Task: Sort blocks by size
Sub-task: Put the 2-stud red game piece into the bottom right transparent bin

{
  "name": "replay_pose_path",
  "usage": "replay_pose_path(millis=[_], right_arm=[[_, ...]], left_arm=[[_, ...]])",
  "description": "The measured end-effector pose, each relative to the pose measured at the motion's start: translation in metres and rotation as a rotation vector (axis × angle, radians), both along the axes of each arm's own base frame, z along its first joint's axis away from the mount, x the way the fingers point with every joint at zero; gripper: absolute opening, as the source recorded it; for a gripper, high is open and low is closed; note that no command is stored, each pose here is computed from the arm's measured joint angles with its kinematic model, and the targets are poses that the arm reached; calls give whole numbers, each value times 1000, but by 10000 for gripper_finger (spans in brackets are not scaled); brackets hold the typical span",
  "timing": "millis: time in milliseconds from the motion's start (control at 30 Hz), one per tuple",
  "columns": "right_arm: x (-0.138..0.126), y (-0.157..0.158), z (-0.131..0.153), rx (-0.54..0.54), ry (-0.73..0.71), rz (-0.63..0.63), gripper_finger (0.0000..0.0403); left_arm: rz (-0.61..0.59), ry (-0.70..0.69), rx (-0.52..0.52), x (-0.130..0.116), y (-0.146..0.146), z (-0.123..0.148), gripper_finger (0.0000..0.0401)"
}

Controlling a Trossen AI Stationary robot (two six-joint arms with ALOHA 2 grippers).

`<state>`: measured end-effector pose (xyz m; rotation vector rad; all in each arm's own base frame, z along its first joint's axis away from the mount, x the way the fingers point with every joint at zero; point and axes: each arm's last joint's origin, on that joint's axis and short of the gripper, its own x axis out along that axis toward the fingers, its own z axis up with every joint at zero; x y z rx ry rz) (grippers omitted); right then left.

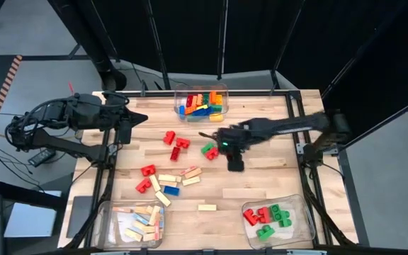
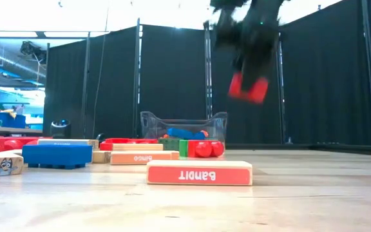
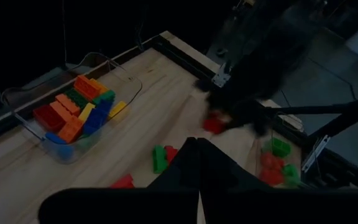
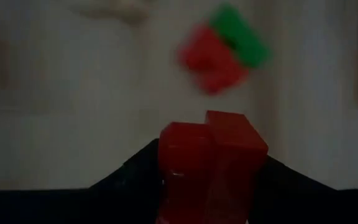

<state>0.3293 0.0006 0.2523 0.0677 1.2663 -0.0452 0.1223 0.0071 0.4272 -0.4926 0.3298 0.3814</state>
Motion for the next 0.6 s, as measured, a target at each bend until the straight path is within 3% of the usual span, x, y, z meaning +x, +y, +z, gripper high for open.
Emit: replay_pose_path(millis=[133, 267, 433, 600], right_arm=[[-26, 47, 41, 222, -101, -7, 178], [-58, 95, 65, 299, -132, -28, 178], [-86, 145, 68, 361, -79, -81, 178], [-96, 183, 48, 358, 25, -69, 178]], left_arm=[[-7, 6, 16, 0, 0, 0, 1], [-10, 25, 22, -1, 0, -2, 2], [-16, 37, 34, -1, 0, -2, 10], [-16, 37, 34, -1, 0, -2, 12]])
